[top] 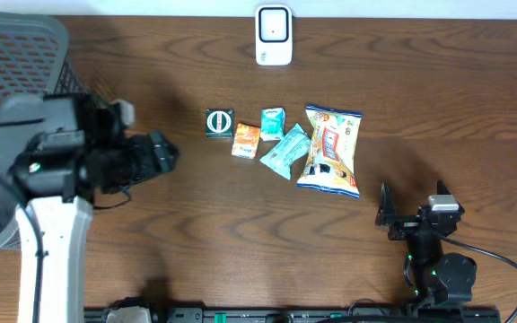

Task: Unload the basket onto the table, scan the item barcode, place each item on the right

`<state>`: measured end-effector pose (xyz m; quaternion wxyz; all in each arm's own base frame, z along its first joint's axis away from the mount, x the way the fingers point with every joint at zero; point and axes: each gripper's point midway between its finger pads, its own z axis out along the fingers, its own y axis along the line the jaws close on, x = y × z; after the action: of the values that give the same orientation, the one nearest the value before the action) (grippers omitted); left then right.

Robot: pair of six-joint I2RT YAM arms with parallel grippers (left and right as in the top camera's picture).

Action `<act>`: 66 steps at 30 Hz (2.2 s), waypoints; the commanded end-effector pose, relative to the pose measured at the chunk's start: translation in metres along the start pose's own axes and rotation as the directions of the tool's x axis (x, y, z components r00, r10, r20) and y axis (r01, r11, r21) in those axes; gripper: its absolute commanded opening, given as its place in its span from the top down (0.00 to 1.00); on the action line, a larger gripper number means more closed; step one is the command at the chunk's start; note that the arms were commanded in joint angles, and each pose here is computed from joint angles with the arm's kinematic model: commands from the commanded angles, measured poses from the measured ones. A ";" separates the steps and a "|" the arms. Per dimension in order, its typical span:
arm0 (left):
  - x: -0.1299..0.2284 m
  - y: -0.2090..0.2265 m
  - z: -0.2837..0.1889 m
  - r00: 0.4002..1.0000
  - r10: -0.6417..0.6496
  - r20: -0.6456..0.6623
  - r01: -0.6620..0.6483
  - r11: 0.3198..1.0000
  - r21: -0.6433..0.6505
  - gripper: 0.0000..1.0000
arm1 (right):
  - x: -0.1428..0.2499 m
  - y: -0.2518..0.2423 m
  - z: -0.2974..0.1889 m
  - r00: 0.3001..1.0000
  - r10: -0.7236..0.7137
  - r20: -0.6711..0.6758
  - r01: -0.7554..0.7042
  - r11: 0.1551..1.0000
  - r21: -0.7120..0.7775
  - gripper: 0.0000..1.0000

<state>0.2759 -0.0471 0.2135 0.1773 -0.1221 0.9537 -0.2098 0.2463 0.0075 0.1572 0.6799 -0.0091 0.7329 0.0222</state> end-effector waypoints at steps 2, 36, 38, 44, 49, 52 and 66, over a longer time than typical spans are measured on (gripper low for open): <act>0.010 -0.011 0.024 0.993 0.066 -0.098 -0.065 0.998 0.016 0.02 | 0.001 0.002 0.000 1.000 -0.004 0.000 0.004 1.000 -0.007 0.01; 0.011 0.003 0.066 0.973 0.020 -0.231 -0.027 0.999 -0.026 0.02 | -0.184 0.039 -0.090 0.657 0.395 0.642 -0.114 0.894 -0.433 0.01; 0.011 0.003 0.066 0.973 0.020 -0.230 -0.027 0.999 -0.026 0.02 | -0.201 0.036 -0.110 0.580 0.396 0.712 -0.085 0.899 -0.431 0.01; 0.011 0.003 0.066 0.973 0.020 -0.230 -0.027 0.999 -0.026 0.02 | -0.237 0.031 -0.123 0.533 0.397 0.748 -0.090 0.905 -0.416 0.01; 0.011 0.003 0.066 0.973 0.020 -0.230 -0.027 0.999 -0.026 0.02 | -0.275 0.050 -0.111 0.600 0.234 0.765 0.076 0.935 -0.345 0.01; 0.011 0.003 0.066 0.973 0.020 -0.230 -0.027 0.999 -0.026 0.02 | -0.295 0.077 -0.092 0.640 0.090 0.763 0.273 0.902 -0.335 0.01; 0.011 0.003 0.066 0.973 0.020 -0.230 -0.027 0.999 -0.026 0.02 | -0.242 0.090 0.113 0.978 -0.210 0.009 0.183 0.828 -0.531 0.01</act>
<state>0.2921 -0.0701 0.1548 0.0709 -0.0951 0.9716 -0.2049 0.3625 0.0908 0.3858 0.6448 -0.2307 0.7097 0.1653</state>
